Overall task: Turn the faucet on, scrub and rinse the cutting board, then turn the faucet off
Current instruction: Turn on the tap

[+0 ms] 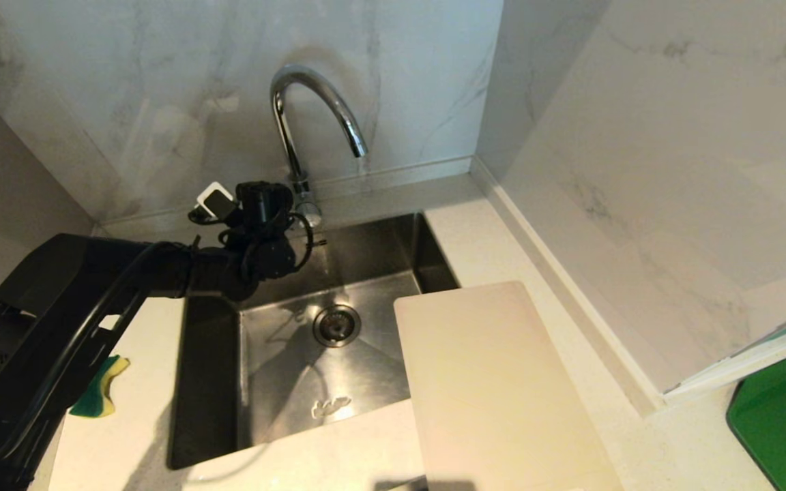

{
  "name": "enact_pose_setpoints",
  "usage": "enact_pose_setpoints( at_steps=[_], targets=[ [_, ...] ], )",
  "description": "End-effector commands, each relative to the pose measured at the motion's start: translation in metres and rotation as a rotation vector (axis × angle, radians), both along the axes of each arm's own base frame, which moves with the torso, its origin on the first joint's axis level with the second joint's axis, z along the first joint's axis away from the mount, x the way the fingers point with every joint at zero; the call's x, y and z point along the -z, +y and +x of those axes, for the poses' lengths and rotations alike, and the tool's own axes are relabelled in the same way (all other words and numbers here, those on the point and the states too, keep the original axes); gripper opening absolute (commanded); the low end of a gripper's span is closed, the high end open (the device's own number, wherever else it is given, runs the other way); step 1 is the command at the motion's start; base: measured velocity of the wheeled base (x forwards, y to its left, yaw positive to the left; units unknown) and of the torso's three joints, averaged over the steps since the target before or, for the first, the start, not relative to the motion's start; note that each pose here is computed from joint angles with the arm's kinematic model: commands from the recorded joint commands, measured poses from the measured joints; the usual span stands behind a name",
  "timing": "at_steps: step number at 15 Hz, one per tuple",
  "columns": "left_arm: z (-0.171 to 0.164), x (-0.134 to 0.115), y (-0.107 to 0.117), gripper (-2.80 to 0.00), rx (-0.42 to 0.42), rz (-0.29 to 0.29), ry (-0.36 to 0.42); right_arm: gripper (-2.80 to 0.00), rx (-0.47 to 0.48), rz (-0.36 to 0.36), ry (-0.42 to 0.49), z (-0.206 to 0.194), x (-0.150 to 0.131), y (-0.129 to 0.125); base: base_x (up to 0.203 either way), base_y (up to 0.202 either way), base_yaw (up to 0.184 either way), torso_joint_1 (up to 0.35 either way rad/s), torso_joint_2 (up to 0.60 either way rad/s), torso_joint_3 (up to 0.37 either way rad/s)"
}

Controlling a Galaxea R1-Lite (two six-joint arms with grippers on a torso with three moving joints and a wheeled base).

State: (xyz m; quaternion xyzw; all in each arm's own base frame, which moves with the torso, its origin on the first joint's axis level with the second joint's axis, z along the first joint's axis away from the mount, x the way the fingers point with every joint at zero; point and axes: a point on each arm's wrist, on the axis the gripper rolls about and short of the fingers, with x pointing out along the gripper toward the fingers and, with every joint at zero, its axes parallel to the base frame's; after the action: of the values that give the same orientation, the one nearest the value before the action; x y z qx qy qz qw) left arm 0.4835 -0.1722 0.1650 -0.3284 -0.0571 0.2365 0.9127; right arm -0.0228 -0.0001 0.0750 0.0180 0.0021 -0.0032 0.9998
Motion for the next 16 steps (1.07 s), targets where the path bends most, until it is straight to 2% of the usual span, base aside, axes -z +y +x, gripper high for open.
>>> enact_pose_setpoints(
  at_steps=[1,9,13,16],
  targets=[
    [-0.002,0.005,0.000,0.00,-0.004,0.003,0.015,-2.80,0.000,0.000,0.002,0.000,0.000,0.000,0.000,0.000,0.000,0.000,0.00,0.000],
    [-0.010,0.009,-0.003,0.00,0.007,0.012,0.046,-2.80,0.000,-0.001,0.002,0.000,0.000,0.000,0.000,0.000,0.000,0.000,0.00,0.000],
    [-0.018,0.013,-0.022,0.00,0.047,0.006,0.051,-2.80,0.000,-0.001,0.002,0.000,0.000,0.000,0.000,0.000,0.000,0.000,0.00,0.000],
    [-0.023,0.003,-0.026,0.00,0.058,0.001,0.035,-2.80,0.000,-0.001,0.002,0.000,0.000,0.000,0.000,0.000,0.000,0.000,0.00,0.000]
  ],
)
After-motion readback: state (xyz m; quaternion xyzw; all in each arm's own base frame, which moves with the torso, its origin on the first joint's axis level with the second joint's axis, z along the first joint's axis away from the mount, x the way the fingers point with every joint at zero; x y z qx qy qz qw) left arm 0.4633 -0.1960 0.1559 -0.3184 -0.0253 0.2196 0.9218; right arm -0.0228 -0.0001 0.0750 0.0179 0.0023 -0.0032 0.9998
